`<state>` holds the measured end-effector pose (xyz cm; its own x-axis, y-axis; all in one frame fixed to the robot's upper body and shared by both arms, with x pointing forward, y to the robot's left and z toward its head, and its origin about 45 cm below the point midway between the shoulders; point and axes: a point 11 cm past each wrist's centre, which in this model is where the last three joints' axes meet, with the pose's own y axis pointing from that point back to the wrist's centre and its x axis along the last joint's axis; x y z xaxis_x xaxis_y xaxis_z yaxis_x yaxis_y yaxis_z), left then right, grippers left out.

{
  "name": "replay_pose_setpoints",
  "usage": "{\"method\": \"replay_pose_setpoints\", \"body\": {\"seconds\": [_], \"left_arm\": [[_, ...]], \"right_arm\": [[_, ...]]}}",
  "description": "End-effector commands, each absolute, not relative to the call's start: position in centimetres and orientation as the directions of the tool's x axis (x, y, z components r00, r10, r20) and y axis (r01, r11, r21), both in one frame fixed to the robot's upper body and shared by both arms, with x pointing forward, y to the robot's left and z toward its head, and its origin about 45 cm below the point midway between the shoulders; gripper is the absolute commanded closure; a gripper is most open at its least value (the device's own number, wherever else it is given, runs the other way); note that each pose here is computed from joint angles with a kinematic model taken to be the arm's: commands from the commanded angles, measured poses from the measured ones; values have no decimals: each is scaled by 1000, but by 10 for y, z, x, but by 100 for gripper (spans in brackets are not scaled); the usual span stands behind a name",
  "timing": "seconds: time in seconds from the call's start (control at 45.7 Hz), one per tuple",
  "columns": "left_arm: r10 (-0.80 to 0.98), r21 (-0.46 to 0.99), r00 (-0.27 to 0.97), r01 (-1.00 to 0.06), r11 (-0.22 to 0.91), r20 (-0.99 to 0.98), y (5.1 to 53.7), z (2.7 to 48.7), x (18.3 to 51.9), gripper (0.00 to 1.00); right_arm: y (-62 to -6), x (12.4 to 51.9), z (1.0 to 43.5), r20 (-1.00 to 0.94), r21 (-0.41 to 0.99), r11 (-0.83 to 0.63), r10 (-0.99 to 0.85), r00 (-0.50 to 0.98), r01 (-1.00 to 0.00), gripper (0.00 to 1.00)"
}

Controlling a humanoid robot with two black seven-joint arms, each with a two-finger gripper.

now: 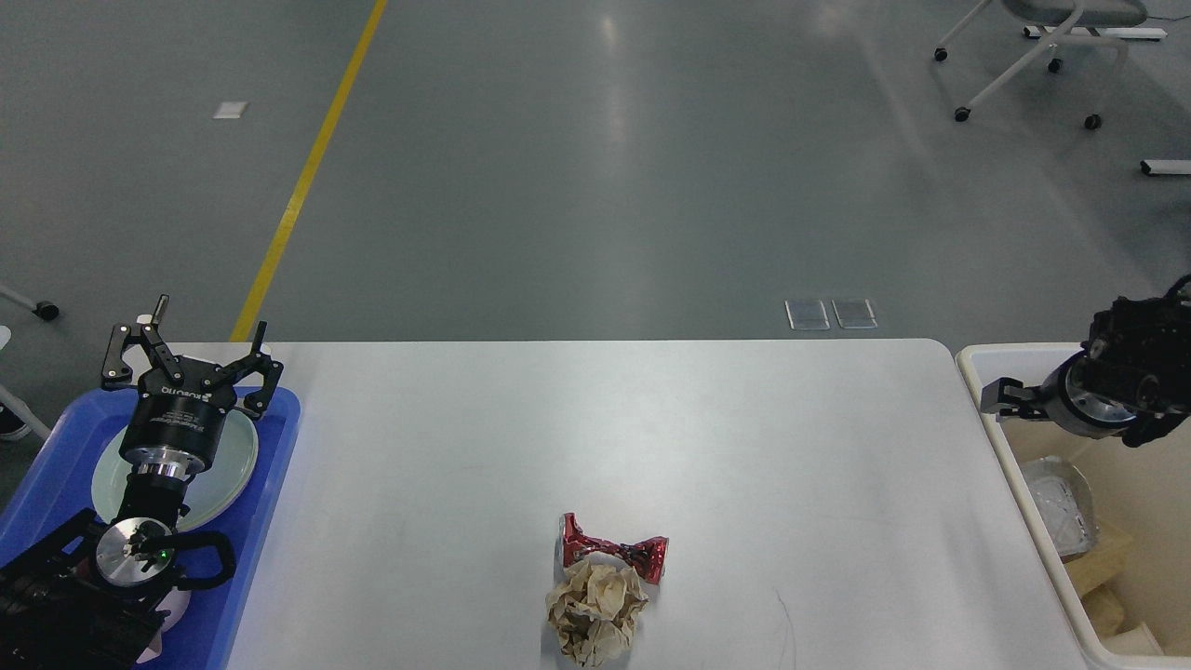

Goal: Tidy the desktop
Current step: 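Raise the right gripper out of the bin, then lower the right gripper to the crumpled tissue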

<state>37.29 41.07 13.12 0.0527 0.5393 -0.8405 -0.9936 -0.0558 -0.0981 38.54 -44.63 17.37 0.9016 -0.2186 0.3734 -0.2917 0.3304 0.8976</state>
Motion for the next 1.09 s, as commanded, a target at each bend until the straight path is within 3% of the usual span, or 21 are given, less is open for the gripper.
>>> {"method": "replay_pose_setpoints", "body": {"seconds": [0.0,0.109,0.284,0.481,0.722,1.072], "left_arm": [[539,-98,53,-994,-56,-841,411,131,373,2],[539,-98,53,-994,-56,-841,411,131,373,2],[540,-98,53,-994,-54,-840,410,131,373,2],[540,-99,53,-994,-56,-840,411,131,373,2],[540,-98,53,-994,-54,-840,410,131,373,2],[539,-98,53,-994,-56,-841,411,131,373,2]], "right_arm": [[-387,404,224,228,953,233,-134,965,-193,0],[-345,411,265,166,971,184,-52,985,-154,0],[-275,389,325,28,990,134,113,993,-43,0],[-237,356,366,-12,995,98,99,995,3,0],[-210,324,405,32,996,86,34,999,-35,2],[-213,331,415,140,988,72,-43,989,-137,3]]}}
